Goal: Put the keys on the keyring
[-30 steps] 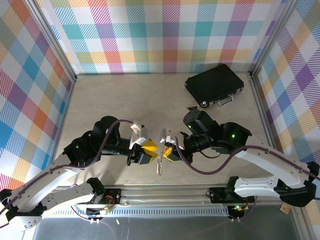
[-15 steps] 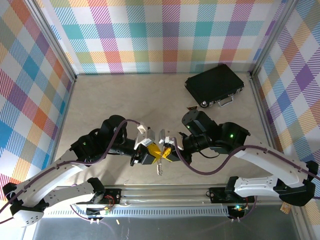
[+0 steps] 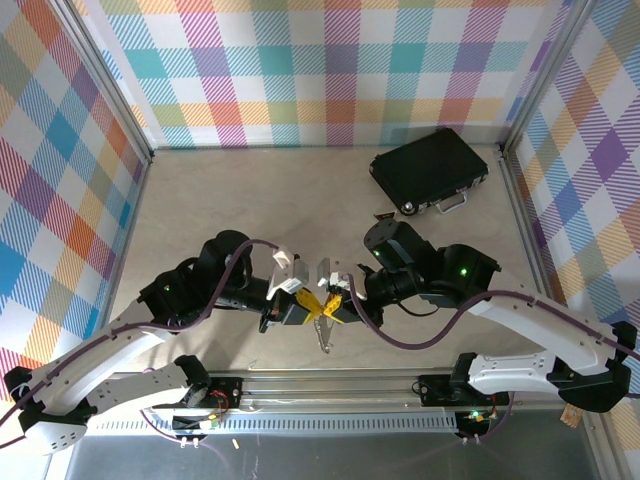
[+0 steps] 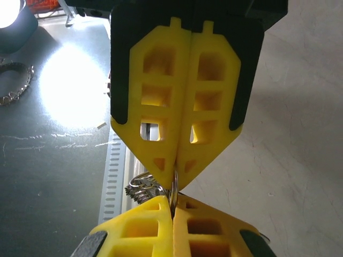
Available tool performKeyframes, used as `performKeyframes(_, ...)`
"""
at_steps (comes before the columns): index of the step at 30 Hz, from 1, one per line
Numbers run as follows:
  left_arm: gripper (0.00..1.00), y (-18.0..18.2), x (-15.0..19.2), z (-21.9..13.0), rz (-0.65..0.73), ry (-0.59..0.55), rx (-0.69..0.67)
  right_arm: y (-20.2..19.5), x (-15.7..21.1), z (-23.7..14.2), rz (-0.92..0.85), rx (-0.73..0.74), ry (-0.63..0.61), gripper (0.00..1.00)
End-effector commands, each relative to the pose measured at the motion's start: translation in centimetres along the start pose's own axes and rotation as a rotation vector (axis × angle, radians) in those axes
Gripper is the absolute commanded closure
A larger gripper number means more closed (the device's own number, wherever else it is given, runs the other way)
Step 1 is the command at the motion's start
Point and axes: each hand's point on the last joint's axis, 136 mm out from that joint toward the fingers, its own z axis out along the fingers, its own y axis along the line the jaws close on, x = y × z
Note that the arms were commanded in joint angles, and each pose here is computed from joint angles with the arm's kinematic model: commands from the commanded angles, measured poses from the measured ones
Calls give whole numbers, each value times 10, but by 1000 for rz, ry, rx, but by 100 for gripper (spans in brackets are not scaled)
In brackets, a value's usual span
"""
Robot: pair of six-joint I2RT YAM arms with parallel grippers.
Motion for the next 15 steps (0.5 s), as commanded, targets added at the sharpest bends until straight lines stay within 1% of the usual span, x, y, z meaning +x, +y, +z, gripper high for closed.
performKeyframes(1,100,-15,-28,-8,56,-137,41,2,-17,-4,-22,14,-96,93)
performKeyframes(2,100,-16,-28,-10,52,-152,43,1,-19,-6,-18,28,-122,88)
performKeyframes(4,100,-20,-40,-14,82,-223,49,1,-24,-11,-13,46,-181,81)
performKeyframes(7,100,-21,-44,-17,100,-274,44,4,-32,-19,-6,55,-276,75)
performKeyframes(8,100,-22,-49,-20,117,-306,42,5,-36,-22,-5,56,-311,72)
performKeyframes(10,100,-24,-52,-22,128,-349,46,5,-40,-25,1,61,-359,70)
performKeyframes(13,100,-27,-57,-26,143,-410,63,5,-44,-31,32,66,-428,64)
performKeyframes(15,100,-28,-59,-27,146,-438,74,7,-46,-35,34,63,-457,62)
